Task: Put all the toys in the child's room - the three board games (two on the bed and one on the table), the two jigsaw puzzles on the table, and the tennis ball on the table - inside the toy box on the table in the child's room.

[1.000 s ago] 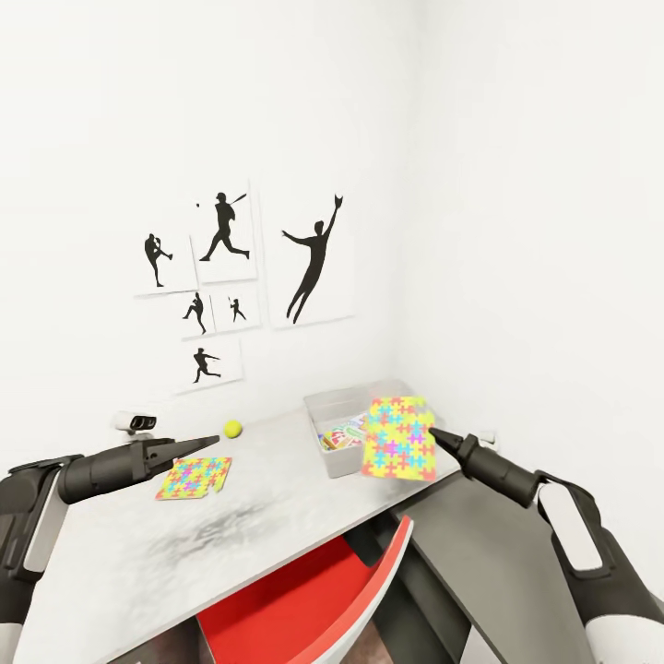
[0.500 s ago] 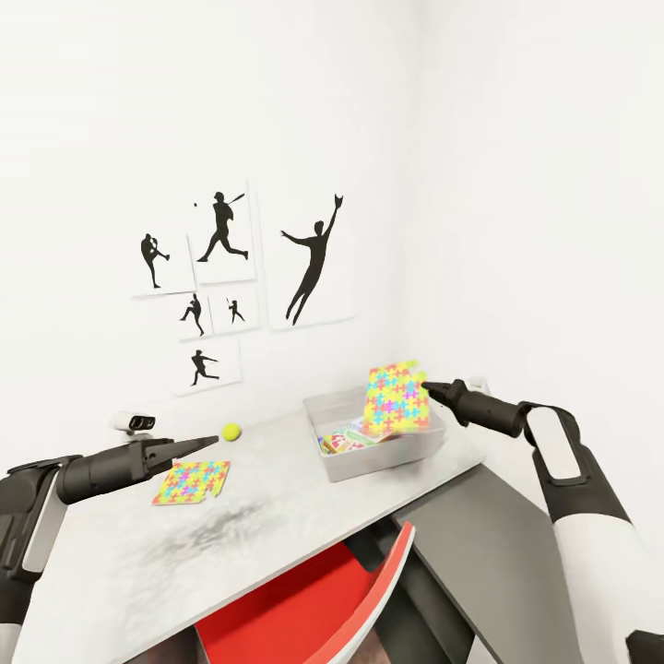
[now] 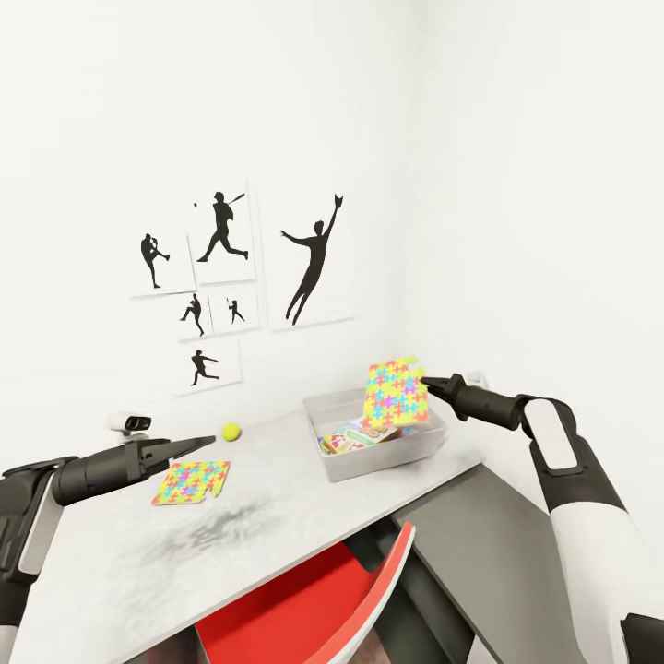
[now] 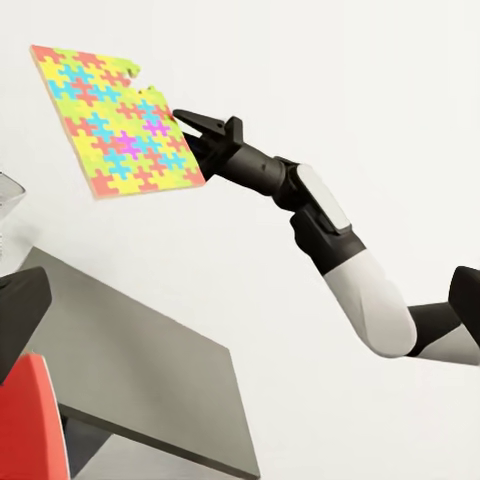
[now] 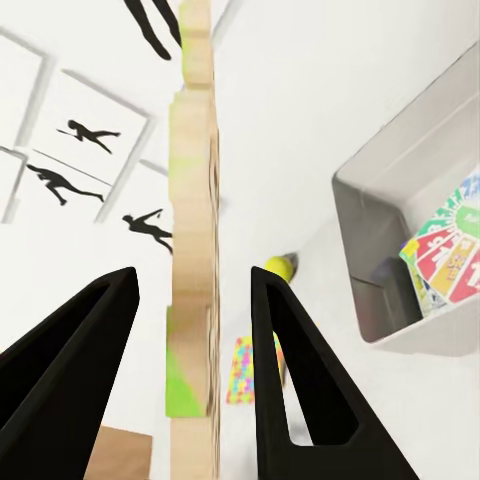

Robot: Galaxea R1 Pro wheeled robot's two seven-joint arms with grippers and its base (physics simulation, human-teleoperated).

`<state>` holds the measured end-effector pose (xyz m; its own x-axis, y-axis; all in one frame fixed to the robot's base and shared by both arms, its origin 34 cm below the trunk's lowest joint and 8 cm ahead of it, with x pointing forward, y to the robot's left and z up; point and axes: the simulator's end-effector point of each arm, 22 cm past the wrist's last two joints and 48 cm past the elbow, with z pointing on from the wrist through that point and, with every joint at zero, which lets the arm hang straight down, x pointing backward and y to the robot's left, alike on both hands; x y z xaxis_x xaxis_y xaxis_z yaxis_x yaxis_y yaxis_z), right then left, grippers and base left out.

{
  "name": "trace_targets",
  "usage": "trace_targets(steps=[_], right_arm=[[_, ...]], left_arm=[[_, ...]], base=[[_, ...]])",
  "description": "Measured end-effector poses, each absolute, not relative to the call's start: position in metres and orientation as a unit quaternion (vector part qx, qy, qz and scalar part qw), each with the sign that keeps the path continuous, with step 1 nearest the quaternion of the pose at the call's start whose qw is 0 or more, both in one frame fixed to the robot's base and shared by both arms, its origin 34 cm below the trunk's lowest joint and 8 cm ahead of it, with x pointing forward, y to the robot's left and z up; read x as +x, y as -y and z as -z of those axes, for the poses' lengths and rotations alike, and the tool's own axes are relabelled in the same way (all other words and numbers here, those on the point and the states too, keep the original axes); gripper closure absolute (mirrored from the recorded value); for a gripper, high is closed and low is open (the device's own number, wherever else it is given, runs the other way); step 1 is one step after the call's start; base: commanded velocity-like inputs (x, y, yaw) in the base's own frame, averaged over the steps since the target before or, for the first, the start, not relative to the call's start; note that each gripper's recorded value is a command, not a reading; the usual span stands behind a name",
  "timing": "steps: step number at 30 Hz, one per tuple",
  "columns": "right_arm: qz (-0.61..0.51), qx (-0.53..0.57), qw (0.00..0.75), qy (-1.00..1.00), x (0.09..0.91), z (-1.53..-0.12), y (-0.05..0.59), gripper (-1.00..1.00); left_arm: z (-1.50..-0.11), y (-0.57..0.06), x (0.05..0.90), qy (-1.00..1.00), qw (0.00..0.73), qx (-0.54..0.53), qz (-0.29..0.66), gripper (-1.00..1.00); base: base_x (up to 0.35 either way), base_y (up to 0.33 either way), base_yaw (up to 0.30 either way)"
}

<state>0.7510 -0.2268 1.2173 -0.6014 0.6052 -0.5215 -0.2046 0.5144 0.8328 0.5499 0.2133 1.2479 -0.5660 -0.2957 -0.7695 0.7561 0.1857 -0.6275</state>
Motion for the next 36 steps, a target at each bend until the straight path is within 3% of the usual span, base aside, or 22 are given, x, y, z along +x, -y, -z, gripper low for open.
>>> trace_targets(steps=[26, 36], right_arm=[[-0.452, 0.153, 0.41, -0.778, 0.76, -1.187, 0.233, 1.0], [-0.45, 0.156, 0.405, -0.781, 0.762, -1.178, 0.234, 1.0]], left_arm=[[-1.235, -0.224, 0.558, -0.644, 0.429, 0.16, 0.613, -1.0], [-1.229, -0.224, 0.561, -0.647, 0.425, 0.155, 0.614, -1.0]], base=[[0.072, 0.058, -0.001], [0.114, 0.068, -0.154]])
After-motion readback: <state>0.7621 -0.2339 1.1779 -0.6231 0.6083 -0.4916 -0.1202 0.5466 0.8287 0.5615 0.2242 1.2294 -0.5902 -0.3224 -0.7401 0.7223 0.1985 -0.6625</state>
